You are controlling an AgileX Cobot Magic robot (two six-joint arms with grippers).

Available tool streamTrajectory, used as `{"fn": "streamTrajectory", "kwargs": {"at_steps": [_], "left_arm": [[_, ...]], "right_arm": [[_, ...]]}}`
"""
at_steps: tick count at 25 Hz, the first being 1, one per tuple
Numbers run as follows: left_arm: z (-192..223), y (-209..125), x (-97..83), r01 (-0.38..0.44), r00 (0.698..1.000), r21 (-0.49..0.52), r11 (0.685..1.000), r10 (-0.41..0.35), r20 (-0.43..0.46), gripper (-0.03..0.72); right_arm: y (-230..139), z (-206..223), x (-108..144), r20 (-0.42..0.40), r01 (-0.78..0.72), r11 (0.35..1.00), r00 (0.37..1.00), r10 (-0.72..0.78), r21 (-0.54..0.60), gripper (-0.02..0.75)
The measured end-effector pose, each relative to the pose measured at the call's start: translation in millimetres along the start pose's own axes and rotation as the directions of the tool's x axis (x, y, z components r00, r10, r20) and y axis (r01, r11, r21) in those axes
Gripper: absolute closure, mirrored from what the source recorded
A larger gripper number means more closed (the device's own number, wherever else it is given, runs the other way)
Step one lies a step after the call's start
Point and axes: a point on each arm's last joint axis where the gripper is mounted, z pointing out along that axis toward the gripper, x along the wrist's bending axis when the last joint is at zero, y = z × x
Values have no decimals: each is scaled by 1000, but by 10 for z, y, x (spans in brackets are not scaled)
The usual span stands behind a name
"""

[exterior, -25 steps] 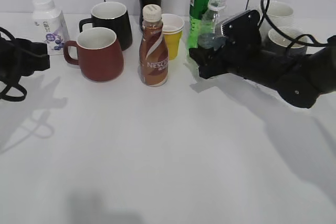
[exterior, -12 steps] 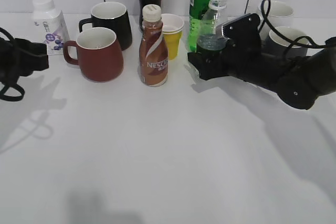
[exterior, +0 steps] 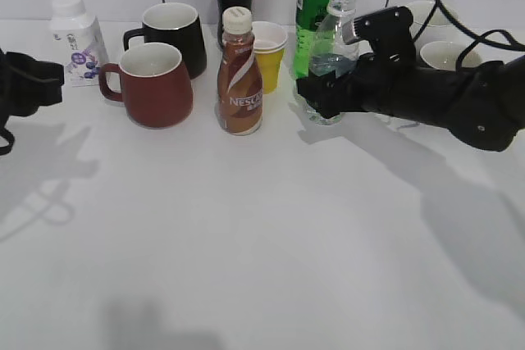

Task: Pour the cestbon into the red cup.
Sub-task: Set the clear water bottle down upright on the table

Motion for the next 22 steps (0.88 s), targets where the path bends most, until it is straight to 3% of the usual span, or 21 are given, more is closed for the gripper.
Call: {"fn": "streamTrajectory", "kwargs": {"at_steps": [10, 22], "left_arm": [[-208, 259, -113, -33, 996, 228, 973, 12, 90, 389], [-748, 237, -144, -92, 987, 408, 908, 30, 156, 389]], "right_arm": [[144, -154, 29, 23, -38, 992, 999, 35, 118, 132], [149, -217, 114, -49, -48, 979, 997, 59, 196, 141]]}}
